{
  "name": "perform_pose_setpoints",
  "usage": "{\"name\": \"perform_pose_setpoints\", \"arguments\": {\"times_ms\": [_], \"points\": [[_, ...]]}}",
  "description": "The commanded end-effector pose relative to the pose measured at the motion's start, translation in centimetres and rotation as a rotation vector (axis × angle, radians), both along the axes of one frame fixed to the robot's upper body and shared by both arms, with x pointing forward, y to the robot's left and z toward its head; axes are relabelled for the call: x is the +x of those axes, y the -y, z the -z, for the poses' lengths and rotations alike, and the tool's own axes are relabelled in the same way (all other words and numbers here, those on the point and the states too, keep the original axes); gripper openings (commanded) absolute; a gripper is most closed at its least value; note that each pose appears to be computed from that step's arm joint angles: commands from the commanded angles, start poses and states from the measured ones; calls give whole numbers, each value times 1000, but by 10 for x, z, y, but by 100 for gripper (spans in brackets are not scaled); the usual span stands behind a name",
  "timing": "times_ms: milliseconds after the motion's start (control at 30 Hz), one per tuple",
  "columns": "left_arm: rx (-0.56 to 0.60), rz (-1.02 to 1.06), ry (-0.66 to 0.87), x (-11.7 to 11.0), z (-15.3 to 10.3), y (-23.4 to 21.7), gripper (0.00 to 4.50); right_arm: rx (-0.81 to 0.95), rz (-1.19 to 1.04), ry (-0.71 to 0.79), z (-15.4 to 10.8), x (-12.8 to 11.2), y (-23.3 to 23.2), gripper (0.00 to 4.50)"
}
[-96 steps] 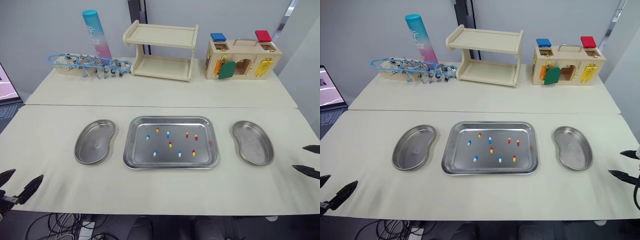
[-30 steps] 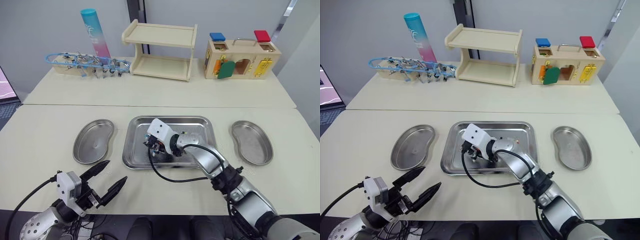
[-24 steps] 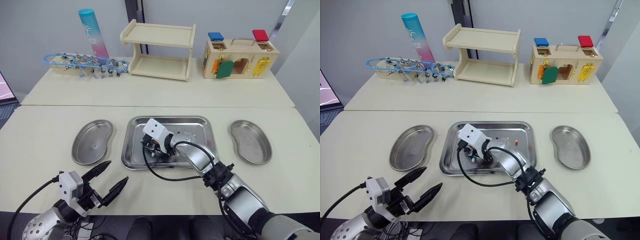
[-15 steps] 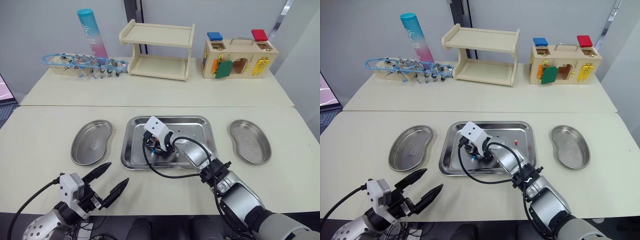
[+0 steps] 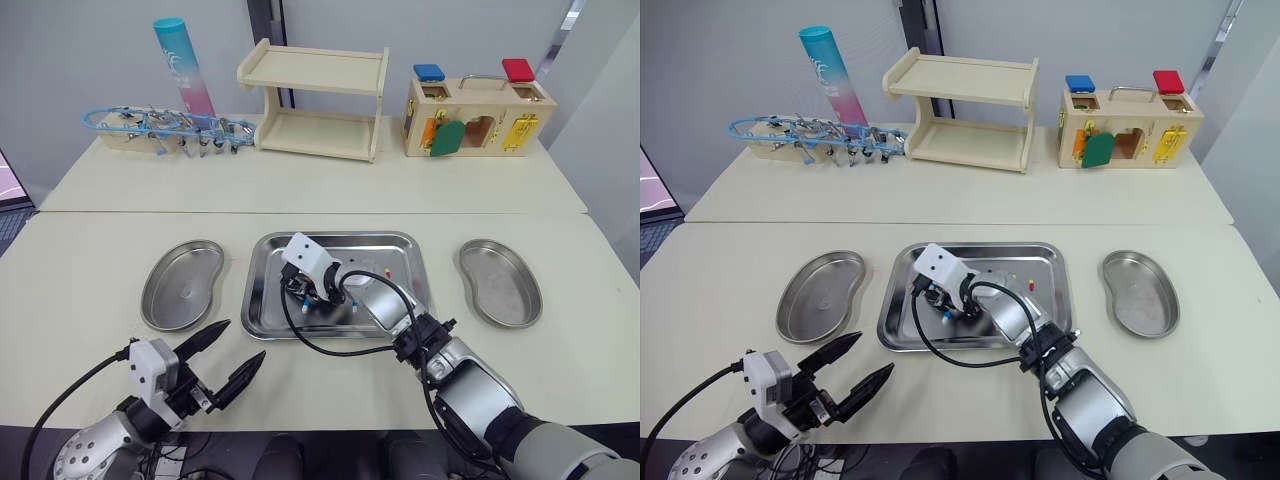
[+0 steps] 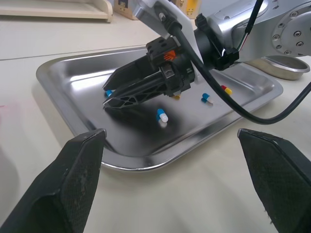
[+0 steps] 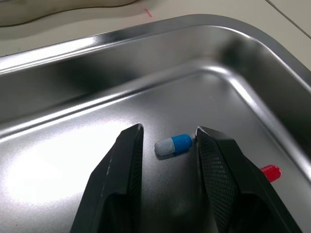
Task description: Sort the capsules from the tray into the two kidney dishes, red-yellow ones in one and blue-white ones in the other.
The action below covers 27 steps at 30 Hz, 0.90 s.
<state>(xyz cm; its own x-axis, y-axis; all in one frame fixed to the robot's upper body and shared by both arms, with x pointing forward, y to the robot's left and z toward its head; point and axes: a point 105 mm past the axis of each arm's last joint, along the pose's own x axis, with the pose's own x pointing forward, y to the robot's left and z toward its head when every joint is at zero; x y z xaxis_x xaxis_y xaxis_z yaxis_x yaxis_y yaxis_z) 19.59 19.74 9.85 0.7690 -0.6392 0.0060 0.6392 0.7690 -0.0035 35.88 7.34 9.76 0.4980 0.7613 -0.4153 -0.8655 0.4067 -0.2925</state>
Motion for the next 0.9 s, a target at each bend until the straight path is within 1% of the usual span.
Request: {"name": "perform_pose_setpoints", "arguments": {"times_ms": [33,100,167,200,433,633,800,867,900], "points": [[17,14,24,-1,-9,4,450,4,-42,41,-7,-3,-6,171],[17,14,23,0,-10,4,450,4,-46,43,-7,-3,-6,128],[18,13,23,0,-11,4,450,10,-50,48,-8,-4,-7,72],[18,14,25,1,-12,5,450,14,-53,52,-9,-4,-7,55],[19,19,32,5,-22,10,450,44,-73,71,-17,-5,-9,55],[25,45,38,5,-29,15,450,99,-100,95,-36,-11,-5,55],[47,126,45,3,-35,23,450,174,-106,111,-67,-25,28,55],[60,176,46,0,-34,27,450,191,-86,105,-76,-30,47,55],[63,223,49,-2,-34,32,450,196,-55,99,-81,-32,69,55]]}}
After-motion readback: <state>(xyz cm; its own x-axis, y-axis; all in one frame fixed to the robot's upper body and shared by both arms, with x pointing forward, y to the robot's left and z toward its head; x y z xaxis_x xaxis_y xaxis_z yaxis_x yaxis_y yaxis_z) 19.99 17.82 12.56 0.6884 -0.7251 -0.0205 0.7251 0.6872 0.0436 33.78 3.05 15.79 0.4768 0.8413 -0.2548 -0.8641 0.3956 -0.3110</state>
